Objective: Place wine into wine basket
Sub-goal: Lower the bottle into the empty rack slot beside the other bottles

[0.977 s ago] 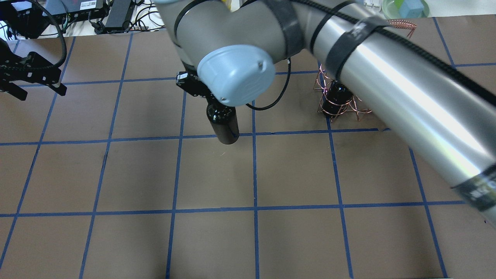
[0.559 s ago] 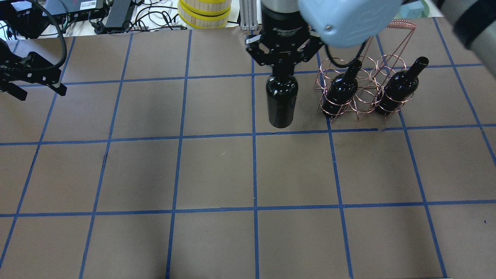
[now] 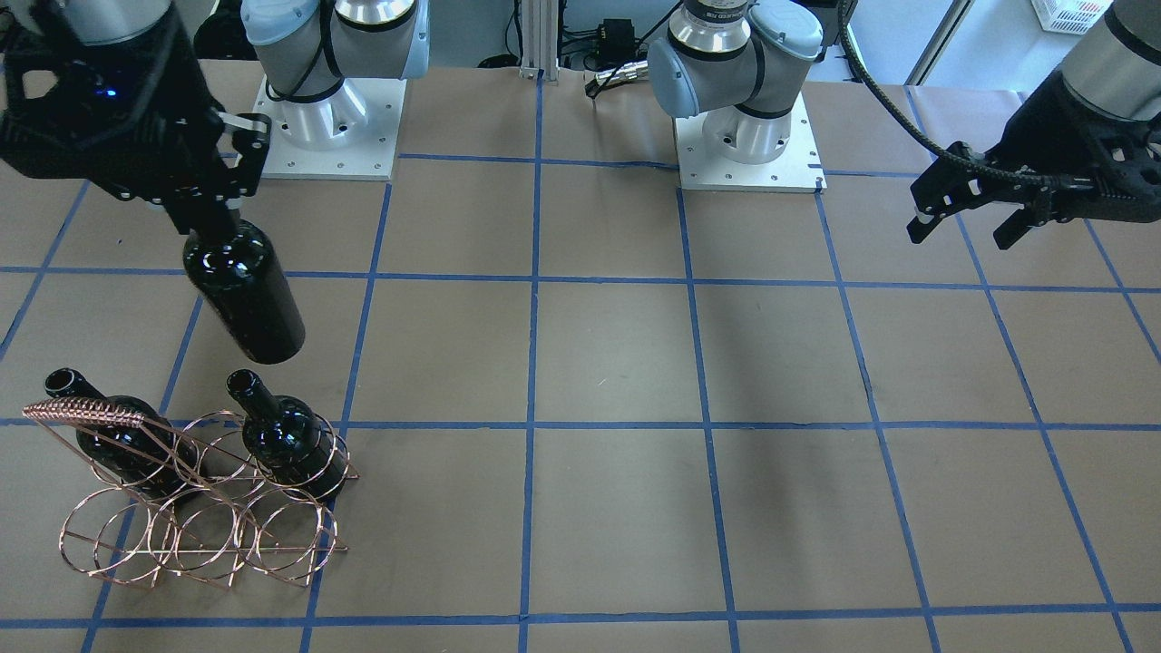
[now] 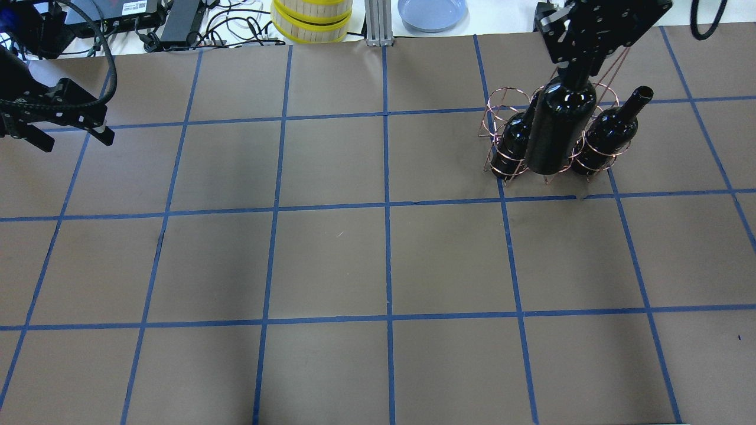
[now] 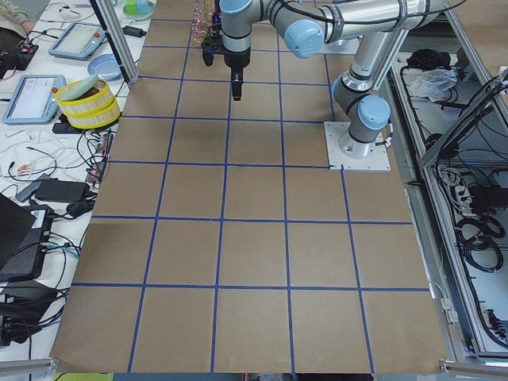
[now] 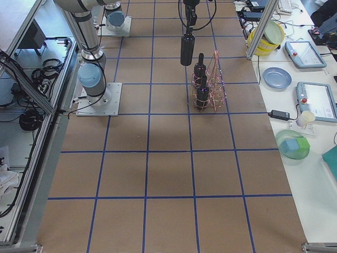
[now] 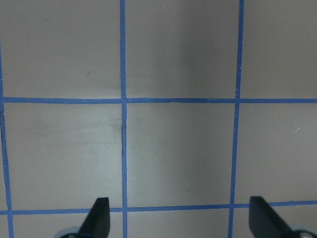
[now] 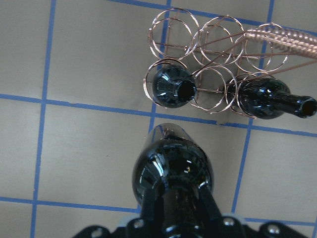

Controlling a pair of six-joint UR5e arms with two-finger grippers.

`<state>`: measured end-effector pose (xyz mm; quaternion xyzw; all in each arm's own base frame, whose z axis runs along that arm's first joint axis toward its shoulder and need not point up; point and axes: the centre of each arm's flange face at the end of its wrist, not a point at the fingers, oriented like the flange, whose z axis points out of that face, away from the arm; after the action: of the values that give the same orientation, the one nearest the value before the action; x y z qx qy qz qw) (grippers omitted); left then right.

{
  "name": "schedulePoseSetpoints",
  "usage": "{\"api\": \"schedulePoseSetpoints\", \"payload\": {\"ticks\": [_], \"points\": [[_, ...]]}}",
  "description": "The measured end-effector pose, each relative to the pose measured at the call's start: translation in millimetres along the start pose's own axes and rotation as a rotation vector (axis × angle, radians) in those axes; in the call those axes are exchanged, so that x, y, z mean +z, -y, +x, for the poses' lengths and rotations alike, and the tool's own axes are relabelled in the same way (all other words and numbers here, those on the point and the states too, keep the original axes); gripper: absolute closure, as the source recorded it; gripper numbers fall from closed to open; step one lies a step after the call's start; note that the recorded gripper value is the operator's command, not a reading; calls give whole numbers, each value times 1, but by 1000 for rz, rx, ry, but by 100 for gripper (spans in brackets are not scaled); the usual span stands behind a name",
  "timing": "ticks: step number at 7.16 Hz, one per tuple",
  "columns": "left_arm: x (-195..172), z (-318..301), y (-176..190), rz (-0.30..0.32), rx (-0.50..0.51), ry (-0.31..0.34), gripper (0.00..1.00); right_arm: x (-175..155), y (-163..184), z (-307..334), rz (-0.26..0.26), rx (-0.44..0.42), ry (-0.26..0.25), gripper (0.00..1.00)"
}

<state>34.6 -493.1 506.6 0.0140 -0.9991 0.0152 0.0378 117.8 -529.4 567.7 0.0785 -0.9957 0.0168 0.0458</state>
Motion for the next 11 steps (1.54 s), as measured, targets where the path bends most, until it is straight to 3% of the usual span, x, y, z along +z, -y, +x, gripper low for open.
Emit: {"api": "schedulePoseSetpoints", "payload": {"ticks": [3,7,11], "points": [[-7,62,-5,18,-67,7,0,10,12,68,21,2,33,82],[-14,170,-33,41,-62,19,0,53,59,85,61,30,44,83],[-24,183,-24,83,-41,59,0,81,67,84,43,10,55,83]]}}
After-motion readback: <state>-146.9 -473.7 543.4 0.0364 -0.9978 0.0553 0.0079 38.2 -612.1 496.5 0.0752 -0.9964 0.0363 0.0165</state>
